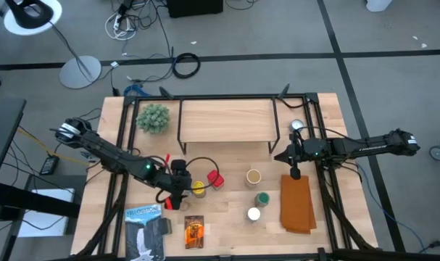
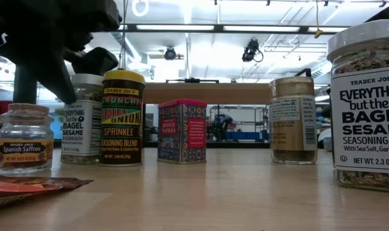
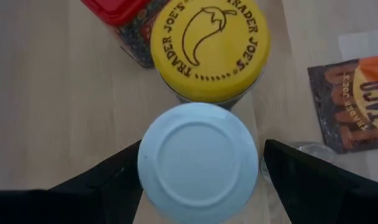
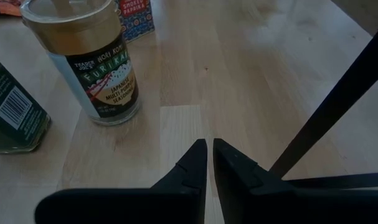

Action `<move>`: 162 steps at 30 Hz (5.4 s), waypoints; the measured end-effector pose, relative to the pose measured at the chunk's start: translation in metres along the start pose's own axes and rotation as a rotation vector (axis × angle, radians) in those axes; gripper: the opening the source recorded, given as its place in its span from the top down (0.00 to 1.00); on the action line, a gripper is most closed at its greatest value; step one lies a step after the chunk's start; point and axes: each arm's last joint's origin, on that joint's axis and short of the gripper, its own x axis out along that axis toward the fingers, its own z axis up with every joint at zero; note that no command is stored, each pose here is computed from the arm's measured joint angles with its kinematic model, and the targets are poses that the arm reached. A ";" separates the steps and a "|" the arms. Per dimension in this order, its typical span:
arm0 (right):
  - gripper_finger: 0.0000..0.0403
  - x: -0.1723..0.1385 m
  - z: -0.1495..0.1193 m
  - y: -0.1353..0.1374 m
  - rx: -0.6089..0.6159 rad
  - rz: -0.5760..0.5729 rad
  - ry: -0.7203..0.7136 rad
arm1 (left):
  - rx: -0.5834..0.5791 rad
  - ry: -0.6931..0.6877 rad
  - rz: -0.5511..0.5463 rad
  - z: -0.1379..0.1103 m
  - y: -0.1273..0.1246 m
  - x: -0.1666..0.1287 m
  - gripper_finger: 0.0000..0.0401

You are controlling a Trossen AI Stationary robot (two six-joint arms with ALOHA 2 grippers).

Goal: Shelf spices
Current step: Put the white seasoning bottle onto the shelf

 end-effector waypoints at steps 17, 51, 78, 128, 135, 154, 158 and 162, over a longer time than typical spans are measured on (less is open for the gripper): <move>0.93 0.000 0.000 0.000 0.000 0.000 0.000 | 0.110 0.193 0.052 0.015 0.002 0.016 0.36; 0.94 0.000 0.000 0.000 0.000 0.000 0.000 | 0.032 0.177 0.056 0.016 0.001 0.016 0.47; 0.93 0.000 0.000 0.000 0.000 0.000 0.000 | -0.032 0.220 0.139 0.103 0.075 -0.095 0.48; 0.93 0.000 0.000 0.000 0.000 0.000 -0.001 | -0.208 0.126 0.233 0.067 0.298 -0.116 0.48; 0.93 0.000 0.000 0.000 0.000 0.000 -0.001 | -0.233 0.128 0.243 0.066 0.298 -0.116 0.45; 0.93 0.000 0.000 0.000 0.001 0.000 -0.001 | -0.273 0.128 0.262 0.067 0.298 -0.116 0.45; 0.93 0.000 0.000 0.000 0.000 0.000 0.000 | -0.271 0.117 0.268 0.068 0.299 -0.116 0.45; 0.93 0.000 0.000 0.000 0.000 0.000 -0.001 | -0.267 0.098 0.279 0.070 0.300 -0.116 0.45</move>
